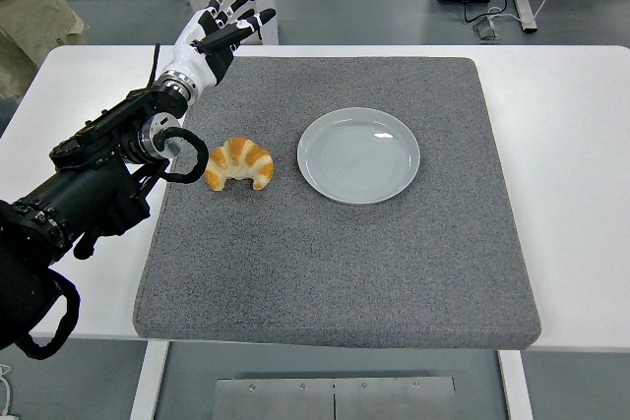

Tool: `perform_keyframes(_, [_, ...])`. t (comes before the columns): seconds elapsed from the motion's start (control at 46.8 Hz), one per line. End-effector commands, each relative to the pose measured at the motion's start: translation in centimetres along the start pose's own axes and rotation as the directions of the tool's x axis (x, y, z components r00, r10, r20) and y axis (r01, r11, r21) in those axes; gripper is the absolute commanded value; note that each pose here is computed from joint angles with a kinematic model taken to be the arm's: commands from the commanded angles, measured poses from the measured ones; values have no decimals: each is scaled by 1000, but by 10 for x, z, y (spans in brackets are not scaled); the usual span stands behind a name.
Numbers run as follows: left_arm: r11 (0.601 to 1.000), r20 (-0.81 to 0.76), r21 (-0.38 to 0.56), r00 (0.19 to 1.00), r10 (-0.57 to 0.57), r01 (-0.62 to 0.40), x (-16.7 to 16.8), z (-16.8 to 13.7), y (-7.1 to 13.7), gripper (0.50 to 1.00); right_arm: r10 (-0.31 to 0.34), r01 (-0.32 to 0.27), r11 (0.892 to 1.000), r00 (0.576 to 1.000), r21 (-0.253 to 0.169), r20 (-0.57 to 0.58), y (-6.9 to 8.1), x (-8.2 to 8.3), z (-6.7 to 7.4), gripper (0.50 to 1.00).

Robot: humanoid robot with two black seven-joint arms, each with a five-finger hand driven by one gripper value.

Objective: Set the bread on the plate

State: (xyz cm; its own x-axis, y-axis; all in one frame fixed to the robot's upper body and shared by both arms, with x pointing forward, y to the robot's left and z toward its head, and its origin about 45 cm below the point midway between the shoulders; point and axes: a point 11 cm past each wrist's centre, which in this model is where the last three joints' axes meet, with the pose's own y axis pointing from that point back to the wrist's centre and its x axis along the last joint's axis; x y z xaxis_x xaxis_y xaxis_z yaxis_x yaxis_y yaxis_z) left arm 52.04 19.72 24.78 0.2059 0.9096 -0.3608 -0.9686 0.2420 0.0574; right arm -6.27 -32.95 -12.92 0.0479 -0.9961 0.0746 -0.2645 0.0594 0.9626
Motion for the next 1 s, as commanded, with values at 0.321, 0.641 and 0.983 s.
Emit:
perform_keyframes(0.321, [1000,1,-11,1000,0,0,-1,5,-1,974,0,0,1000,1000,0,0,0,0,0,1000])
perform_keyframes(0.641, [999,47,-46,999,-23,25,-13,30,-10,974,0,0,1000,1000,0,0,0,0,0,1000])
perform_keyframes(0.983, [995,216,-22,972,-89,96,-17,49,-9,974,0,0,1000,1000,0,0,0,0,0,1000])
